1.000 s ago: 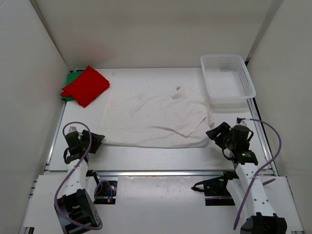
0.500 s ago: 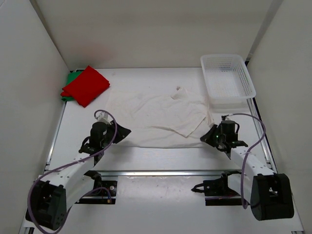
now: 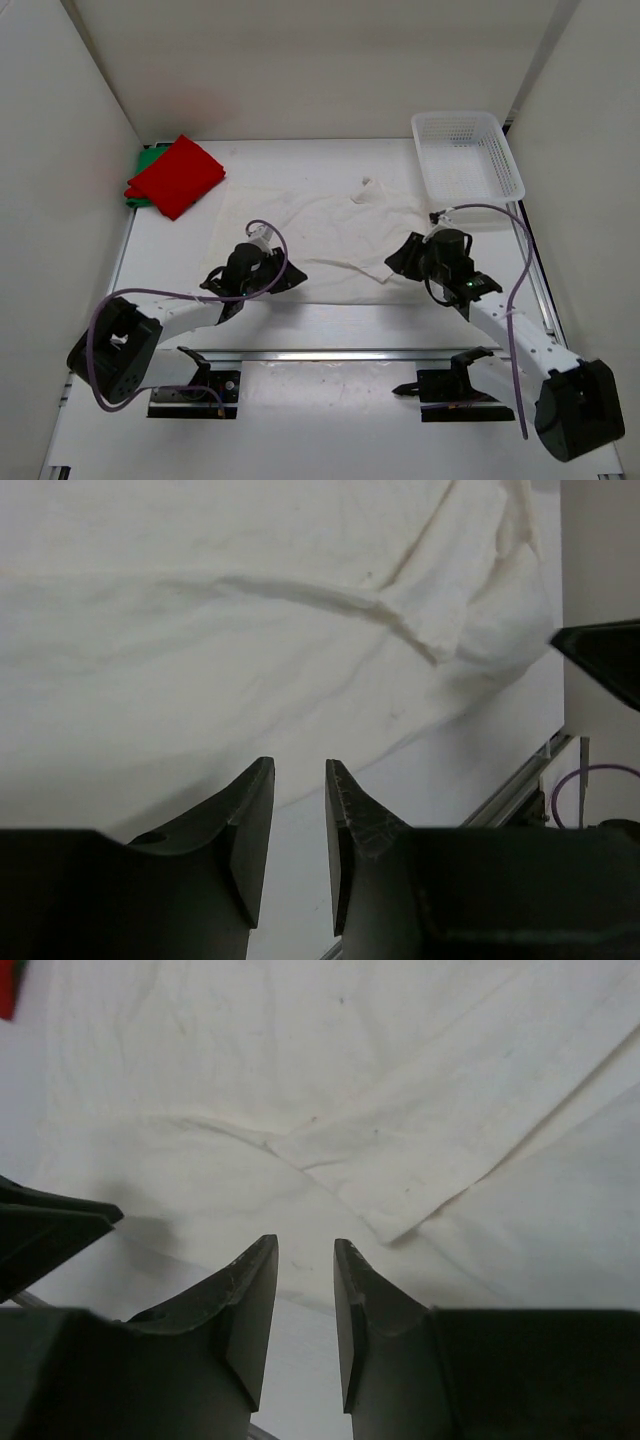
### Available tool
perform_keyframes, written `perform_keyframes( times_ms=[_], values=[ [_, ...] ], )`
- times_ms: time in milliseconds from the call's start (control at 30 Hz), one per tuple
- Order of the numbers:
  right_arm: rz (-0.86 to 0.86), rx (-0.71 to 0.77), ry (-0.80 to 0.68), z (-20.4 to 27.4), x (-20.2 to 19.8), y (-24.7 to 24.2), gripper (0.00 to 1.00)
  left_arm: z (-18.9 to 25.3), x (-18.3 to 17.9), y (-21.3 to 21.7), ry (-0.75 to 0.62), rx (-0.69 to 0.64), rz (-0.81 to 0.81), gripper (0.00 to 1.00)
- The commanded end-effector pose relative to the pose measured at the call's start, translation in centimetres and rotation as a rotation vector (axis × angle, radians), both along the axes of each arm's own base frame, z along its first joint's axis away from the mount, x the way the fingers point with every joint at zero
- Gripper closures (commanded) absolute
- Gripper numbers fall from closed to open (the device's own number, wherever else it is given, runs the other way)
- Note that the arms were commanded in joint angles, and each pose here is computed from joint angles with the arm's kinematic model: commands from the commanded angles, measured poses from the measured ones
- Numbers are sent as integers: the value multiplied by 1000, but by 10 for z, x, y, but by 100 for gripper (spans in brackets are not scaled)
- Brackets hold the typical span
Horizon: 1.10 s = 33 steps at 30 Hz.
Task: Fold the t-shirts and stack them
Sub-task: Fold the flattened tshirt in 1/3 of the way
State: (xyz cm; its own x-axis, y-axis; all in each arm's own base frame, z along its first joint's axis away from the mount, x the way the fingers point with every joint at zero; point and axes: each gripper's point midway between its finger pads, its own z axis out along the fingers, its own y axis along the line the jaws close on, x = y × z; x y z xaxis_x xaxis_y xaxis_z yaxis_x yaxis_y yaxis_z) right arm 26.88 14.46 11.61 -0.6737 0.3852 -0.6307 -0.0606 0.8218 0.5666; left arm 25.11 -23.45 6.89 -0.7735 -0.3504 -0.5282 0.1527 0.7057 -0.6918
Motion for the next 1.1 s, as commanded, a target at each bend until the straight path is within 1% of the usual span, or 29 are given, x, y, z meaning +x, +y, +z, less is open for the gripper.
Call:
perform_keyframes(
  times_ms=[0,67,100,167,300,367,433,500,567,633,700,800,867,900,933,967,1000,1033,1067],
  values=[
    [33,-15,78,-30,-3,17,73,24,3,-28,-99,-20,-100,62],
    [26,-18,123,-44,0,17,73,18,-6,-36,-86,-16,-134,62],
    [24,-18,112,-43,3,16,73,19,-7,-39,-92,-23,-143,63],
    [11,-20,137,-51,2,13,73,11,-11,-40,-74,-25,-151,62],
    [-14,-72,154,-61,1,5,72,2,-13,-40,-48,-42,-156,62],
    [-16,-54,176,-65,3,3,72,2,-11,-40,-51,-44,-153,62],
    [-2,-30,166,-64,7,8,71,1,-11,-41,-46,-47,-150,61],
    [-11,-35,183,-70,8,5,71,1,-10,-41,-44,-48,-151,62],
    [15,-11,179,-68,9,12,72,-1,-10,-40,-43,-45,-149,62],
    [24,7,175,-65,13,15,74,0,-9,-40,-46,-46,-147,61],
    [25,-6,167,-64,18,17,78,-1,-12,-41,-46,-39,-154,61],
    [32,-1,173,-63,20,20,74,-4,-12,-40,-36,-38,-154,61],
    [34,20,199,-67,22,21,73,-7,-14,-42,-25,-43,-162,62],
    [37,37,202,-68,23,22,74,-7,-12,-41,-23,-44,-155,61],
    [35,35,213,-72,25,21,81,-9,-13,-40,-27,-38,-161,62],
    [45,38,203,-67,28,23,83,-9,-14,-40,-23,-39,-161,62],
    [47,39,205,-67,29,24,90,-8,-13,-40,-23,-44,-154,63],
    [48,42,206,-64,31,27,94,-8,-12,-38,-24,-48,-147,62],
    [61,44,190,-58,34,30,95,-8,-13,-39,-20,-48,-151,61]
  ],
)
